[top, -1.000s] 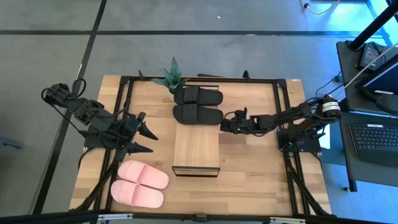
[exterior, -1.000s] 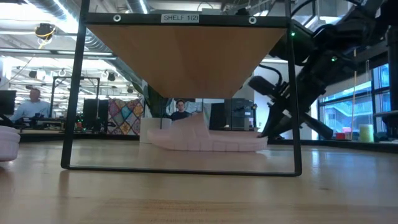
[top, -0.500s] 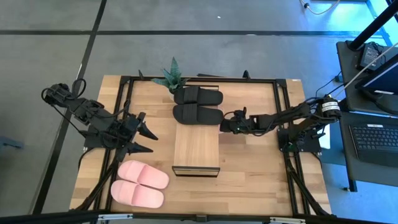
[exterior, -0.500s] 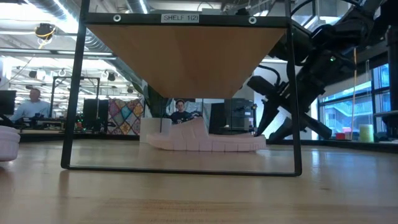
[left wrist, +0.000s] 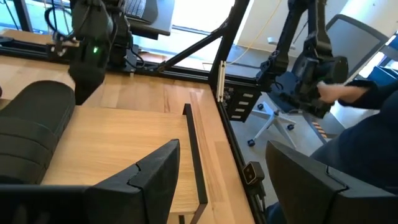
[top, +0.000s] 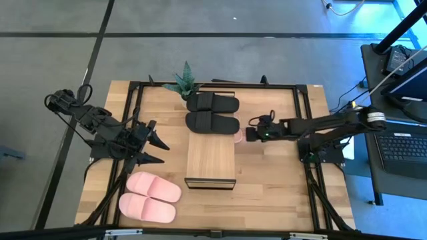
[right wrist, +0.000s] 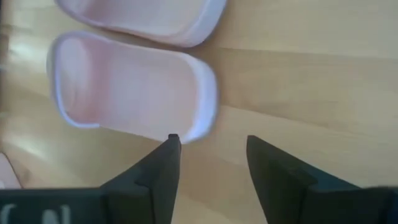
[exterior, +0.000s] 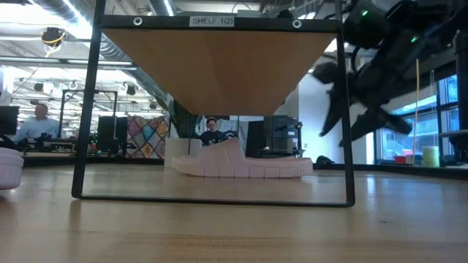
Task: Pick and place slides into the shelf
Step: Put the pink slide under the shelf
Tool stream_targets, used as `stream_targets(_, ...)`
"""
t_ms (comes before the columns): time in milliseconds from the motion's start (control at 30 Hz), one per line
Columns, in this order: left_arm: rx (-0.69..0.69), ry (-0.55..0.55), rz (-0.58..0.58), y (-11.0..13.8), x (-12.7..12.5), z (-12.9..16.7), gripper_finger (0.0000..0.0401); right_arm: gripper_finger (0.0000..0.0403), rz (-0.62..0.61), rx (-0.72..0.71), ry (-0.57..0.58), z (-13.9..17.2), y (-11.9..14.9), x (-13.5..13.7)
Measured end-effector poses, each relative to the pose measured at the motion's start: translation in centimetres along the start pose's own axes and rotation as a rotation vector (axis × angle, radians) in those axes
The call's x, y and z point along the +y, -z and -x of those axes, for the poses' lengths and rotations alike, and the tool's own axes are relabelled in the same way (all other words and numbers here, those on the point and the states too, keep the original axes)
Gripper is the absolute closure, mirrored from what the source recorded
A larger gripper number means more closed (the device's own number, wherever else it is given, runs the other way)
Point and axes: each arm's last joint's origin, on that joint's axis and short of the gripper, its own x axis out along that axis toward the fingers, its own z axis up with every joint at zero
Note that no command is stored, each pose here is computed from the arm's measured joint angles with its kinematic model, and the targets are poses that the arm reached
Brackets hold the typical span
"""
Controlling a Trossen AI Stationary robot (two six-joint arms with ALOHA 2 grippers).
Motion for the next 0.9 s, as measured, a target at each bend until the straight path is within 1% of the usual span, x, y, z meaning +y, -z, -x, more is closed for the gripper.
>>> stream_targets(100, 0.000, 0.000, 0.000, 0.0, 0.0, 0.0, 0.0173, 0.0218, 0.077, -0.002, -0.009, 2.3, -0.4, -0.5)
stream_targets(200, 0.000, 0.000, 0.000, 0.0, 0.0, 0.0, 0.0173, 0.0218, 0.145, -0.036, -0.086, 4.5, -0.9, -0.6)
stream_targets(433, -0.020, 0.006, 0.013, -0.2, -0.1, -0.1, 0.0173, 0.0218, 0.385, -0.215, -0.249, 8.3, -2.7, -0.6)
stream_targets(500, -0.023, -0.003, 0.037, -0.2, -0.1, -0.2, 0.0173, 0.0218, 0.434, -0.273, -0.290, 9.0, -3.2, -0.5)
stream_targets(600, -0.067, -0.095, 0.136, -0.4, 0.5, -0.3, 0.0173, 0.0218, 0.485, -0.354, -0.325, 9.8, -4.0, -0.4)
stream_targets(667, -0.035, -0.141, 0.156, -0.1, 0.6, -1.0, 0.0173, 0.0218, 0.500, -0.392, -0.331, 10.0, -4.5, -0.4)
stream_targets(733, 0.026, -0.157, 0.192, 0.5, 0.5, -1.8, 0.0173, 0.0218, 0.503, -0.416, -0.318, 10.1, -4.9, -0.5)
stream_targets(800, 0.107, -0.183, 0.253, 1.3, 0.4, -2.6, 0.0173, 0.0218, 0.496, -0.432, -0.299, 10.1, -5.3, -0.7)
stream_targets(900, 0.263, -0.286, 0.355, 2.2, 0.2, -3.8, 0.0173, 0.0218, 0.475, -0.452, -0.278, 10.0, -5.8, -0.9)
